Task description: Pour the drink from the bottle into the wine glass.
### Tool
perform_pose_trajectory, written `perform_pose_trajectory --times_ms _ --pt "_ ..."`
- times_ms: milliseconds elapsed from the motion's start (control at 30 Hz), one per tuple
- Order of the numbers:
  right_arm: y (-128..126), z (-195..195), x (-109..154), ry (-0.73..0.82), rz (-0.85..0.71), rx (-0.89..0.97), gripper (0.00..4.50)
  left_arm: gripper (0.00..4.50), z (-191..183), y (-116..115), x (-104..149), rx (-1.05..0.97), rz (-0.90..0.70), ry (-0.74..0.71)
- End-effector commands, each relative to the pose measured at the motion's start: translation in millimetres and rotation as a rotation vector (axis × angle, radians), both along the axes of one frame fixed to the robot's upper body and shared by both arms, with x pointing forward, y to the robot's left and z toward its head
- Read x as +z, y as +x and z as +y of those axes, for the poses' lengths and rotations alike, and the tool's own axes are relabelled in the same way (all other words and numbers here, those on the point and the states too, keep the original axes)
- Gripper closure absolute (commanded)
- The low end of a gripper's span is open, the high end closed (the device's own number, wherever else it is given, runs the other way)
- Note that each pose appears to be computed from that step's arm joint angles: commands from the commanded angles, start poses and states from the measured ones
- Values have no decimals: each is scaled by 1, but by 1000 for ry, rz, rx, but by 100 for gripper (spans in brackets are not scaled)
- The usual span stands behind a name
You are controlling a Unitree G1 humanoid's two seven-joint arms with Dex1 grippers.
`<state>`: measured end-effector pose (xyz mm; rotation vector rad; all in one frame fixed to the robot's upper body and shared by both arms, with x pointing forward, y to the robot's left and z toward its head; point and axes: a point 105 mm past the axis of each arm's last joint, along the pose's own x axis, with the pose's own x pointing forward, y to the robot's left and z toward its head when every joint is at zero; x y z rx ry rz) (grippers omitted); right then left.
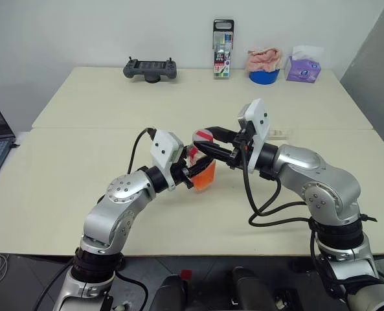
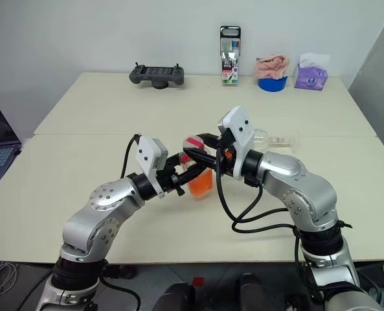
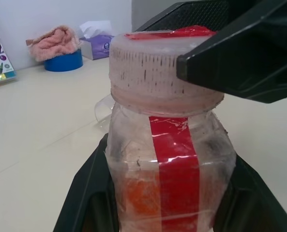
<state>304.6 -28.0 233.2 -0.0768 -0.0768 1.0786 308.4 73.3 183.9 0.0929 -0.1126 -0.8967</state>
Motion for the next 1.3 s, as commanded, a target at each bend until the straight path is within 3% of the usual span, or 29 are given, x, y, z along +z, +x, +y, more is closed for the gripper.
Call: perform_pose_trajectory --times_ms 33,100,133,333,467,600,733,1000,1300 --pt "-27 -14 16 11 -46 268 265 272 -11 -13 25 -115 -96 -45" --pt "-73 -25 -11 -175 37 666 265 273 -20 -17 22 -185 -57 -56" --pt "-72 -30 -14 -210 57 720 265 273 -25 -20 20 -221 -45 -52" --pt "-36 -39 -9 -336 -14 699 265 273 -33 -24 18 -274 -46 -32" --pt "-35 -46 -8 -336 44 734 265 273 -33 -20 20 -252 -63 -36" --pt "-37 -46 0 -275 56 750 139 273 -28 -10 27 -177 -78 -78" --pt "-34 -43 7 -212 -8 673 0 273 -29 -9 26 -185 -74 -77" --pt "-16 -37 5 -137 -49 316 0 274 -30 -4 26 -186 -96 -63" --pt "-21 -31 -1 -68 -56 -44 0 274 -29 0 27 -178 -111 -70"
